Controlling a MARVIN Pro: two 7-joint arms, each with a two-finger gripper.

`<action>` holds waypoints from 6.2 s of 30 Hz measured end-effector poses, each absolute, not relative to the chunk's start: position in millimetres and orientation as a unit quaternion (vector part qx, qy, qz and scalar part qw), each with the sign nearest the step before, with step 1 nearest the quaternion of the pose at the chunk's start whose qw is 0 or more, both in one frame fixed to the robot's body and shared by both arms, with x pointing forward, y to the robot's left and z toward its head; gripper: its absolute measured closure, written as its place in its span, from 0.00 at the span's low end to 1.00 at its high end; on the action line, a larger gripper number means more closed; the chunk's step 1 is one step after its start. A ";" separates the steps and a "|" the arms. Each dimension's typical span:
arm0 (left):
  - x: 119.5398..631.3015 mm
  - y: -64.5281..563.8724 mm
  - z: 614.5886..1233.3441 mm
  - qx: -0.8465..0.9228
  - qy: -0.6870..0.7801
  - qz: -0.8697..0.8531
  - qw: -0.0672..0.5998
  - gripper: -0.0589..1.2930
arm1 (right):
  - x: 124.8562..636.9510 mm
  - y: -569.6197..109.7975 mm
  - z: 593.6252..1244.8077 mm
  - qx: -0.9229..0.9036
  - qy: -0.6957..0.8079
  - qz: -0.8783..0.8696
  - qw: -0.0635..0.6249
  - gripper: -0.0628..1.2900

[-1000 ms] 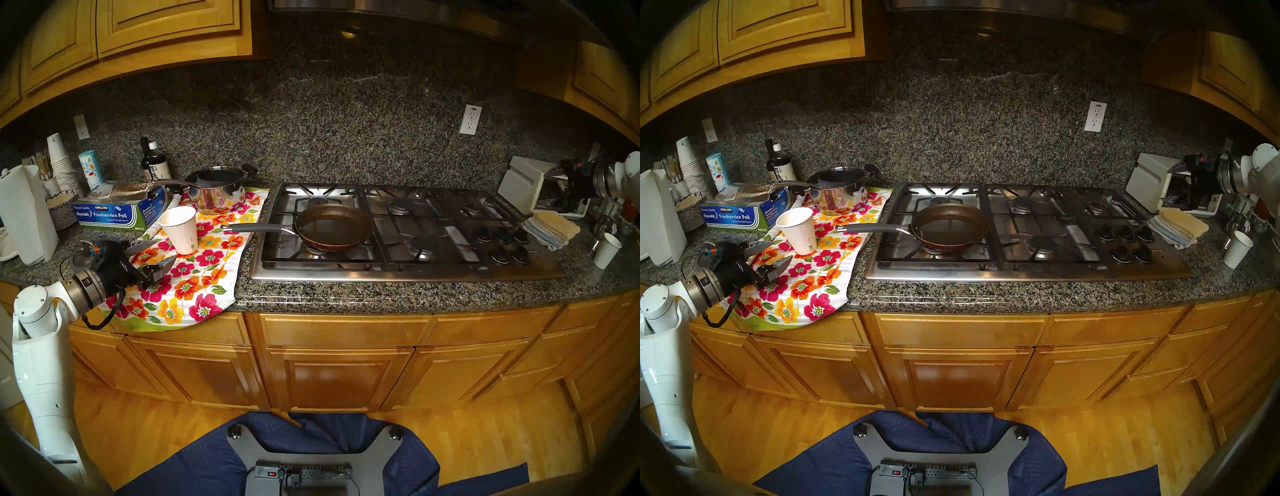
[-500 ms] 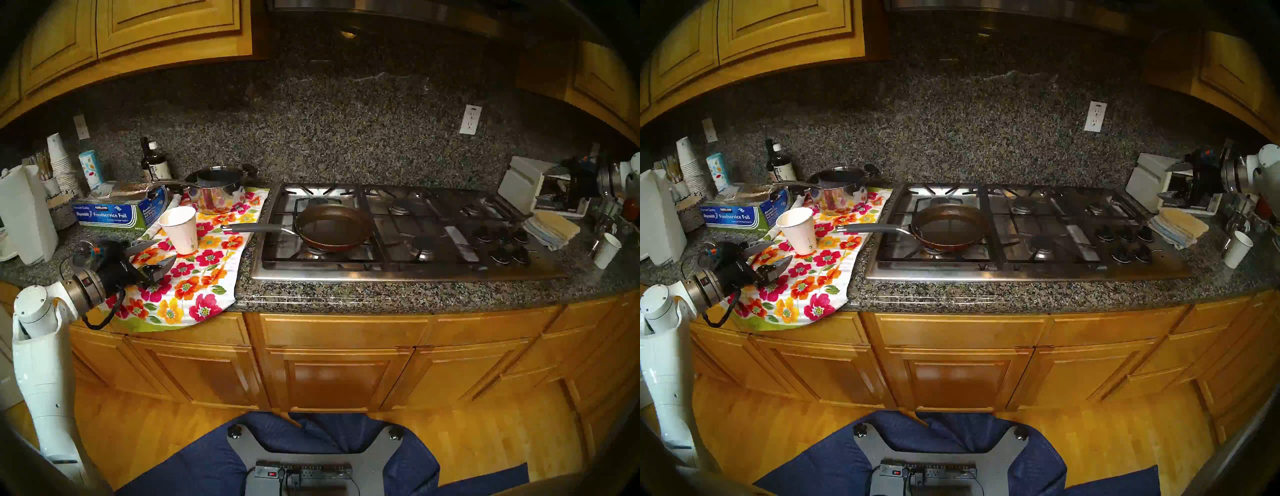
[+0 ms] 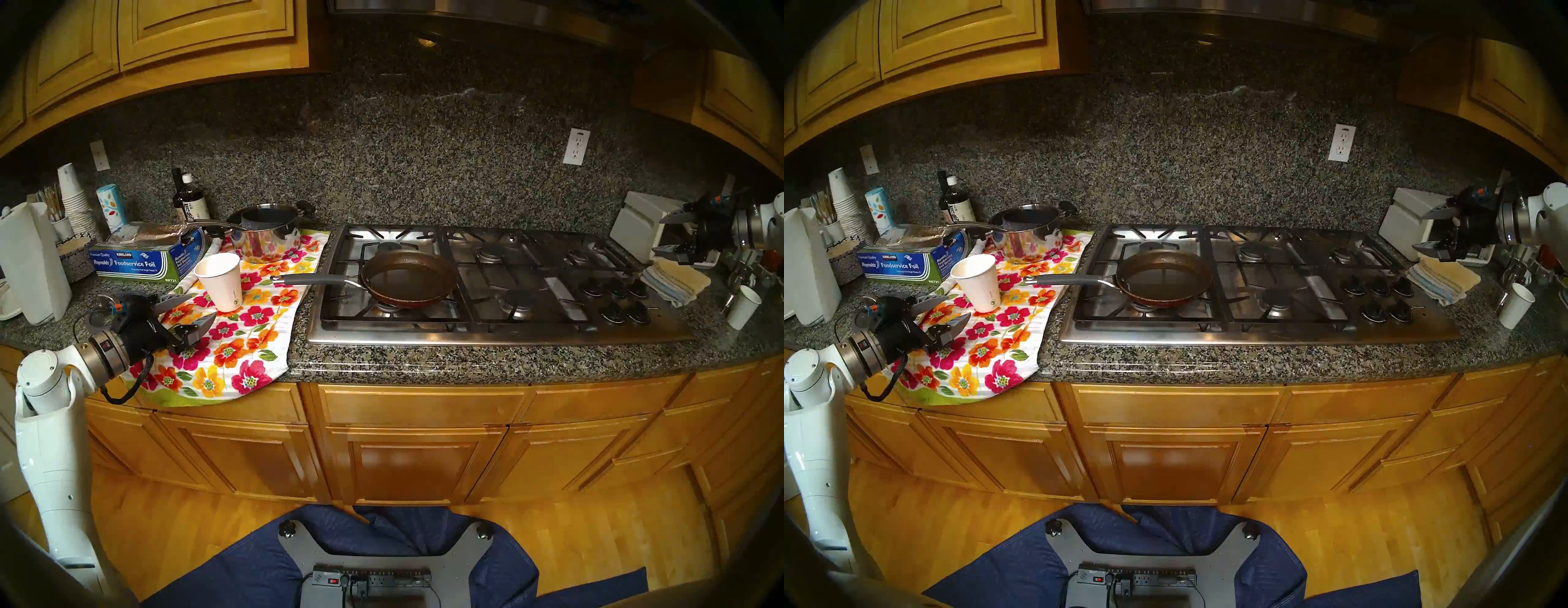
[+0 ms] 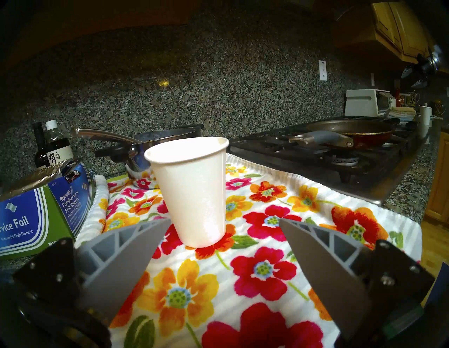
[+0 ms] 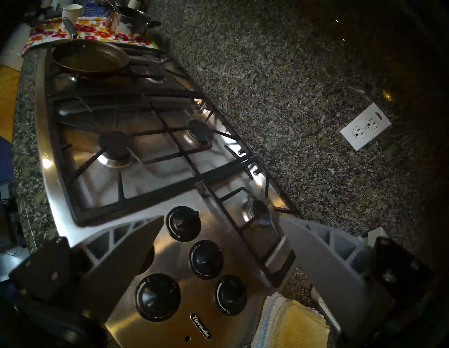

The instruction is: Pick up the water cup, pour water into the pot, turn on the stove

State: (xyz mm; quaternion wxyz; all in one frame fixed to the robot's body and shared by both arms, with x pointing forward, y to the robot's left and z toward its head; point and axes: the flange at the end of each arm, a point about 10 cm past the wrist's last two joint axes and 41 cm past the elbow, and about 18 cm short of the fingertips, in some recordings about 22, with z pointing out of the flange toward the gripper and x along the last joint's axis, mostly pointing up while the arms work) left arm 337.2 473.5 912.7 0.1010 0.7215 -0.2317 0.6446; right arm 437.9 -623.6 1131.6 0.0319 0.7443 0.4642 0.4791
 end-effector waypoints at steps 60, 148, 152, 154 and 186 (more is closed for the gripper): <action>337.2 473.4 912.8 0.721 -0.232 0.645 0.101 0.06 | 416.5 -579.4 1045.4 0.811 0.304 0.497 -0.044 0.04; 337.2 473.4 912.9 0.721 -0.231 0.645 0.101 0.06 | 401.4 -523.7 996.2 0.895 0.116 0.427 -0.055 0.04; 337.2 473.4 912.9 0.721 -0.231 0.645 0.101 0.06 | 401.8 -524.1 993.7 0.898 0.112 0.423 -0.054 0.04; 337.2 473.4 912.9 0.721 -0.231 0.645 0.101 0.06 | 401.9 -524.2 991.5 0.899 0.110 0.421 -0.053 0.04; 337.1 473.4 912.9 0.721 -0.231 0.646 0.101 0.06 | 425.7 -538.1 970.2 0.897 0.089 0.429 -0.052 0.81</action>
